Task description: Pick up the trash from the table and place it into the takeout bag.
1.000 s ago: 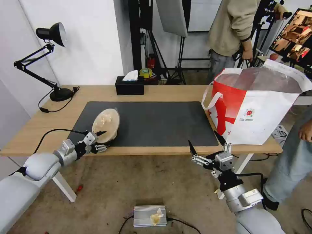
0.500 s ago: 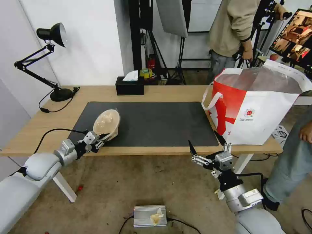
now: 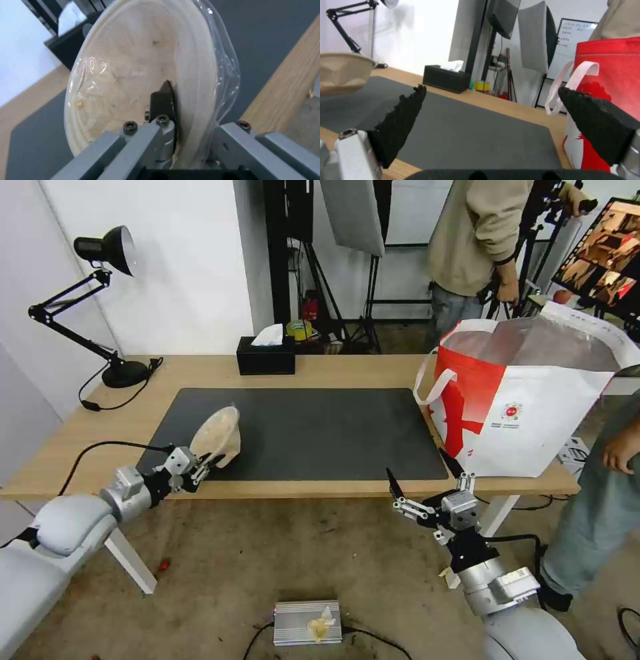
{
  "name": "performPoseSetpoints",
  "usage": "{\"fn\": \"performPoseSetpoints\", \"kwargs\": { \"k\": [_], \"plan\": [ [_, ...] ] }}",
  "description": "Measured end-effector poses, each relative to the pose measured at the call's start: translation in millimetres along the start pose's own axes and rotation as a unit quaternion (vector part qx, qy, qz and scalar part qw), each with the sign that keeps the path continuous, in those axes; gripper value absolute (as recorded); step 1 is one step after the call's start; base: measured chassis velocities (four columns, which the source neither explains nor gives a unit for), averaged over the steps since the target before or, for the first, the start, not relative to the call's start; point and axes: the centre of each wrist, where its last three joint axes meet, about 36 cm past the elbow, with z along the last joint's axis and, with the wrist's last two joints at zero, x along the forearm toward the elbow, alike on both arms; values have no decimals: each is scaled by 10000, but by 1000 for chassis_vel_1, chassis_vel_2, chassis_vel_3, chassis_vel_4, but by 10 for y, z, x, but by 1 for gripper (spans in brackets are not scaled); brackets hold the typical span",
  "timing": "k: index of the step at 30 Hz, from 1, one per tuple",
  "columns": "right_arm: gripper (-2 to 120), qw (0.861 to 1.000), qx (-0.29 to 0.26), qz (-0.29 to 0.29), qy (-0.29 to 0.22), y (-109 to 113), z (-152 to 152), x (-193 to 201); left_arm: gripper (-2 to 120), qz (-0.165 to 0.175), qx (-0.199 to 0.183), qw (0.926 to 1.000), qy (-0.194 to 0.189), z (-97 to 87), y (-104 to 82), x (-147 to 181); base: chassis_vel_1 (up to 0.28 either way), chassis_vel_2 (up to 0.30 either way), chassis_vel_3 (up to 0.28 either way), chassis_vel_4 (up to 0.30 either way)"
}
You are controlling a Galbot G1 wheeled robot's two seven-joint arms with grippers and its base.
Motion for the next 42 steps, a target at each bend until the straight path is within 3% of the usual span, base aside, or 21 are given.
{"fn": "performPoseSetpoints", "kwargs": {
  "k": [6, 21, 29, 42],
  "plan": [
    [100, 10000, -1, 0, 0, 0, 0, 0, 1, -51, -63, 9998, -157, -138, -32, 108, 0, 0, 0, 0],
    [100, 10000, 0, 0, 0, 0, 0, 0, 1, -215, -263, 9911, -1284, -709, -112, 78, 0, 0, 0, 0],
    [100, 10000, 0, 0, 0, 0, 0, 0, 1, -254, -423, 9824, -1799, -1117, -3, -49, 0, 0, 0, 0],
    [100, 10000, 0, 1, 0, 0, 0, 0, 1, -395, -500, 9728, -2228, -1564, 255, -300, 0, 0, 0, 0]
  ]
}}
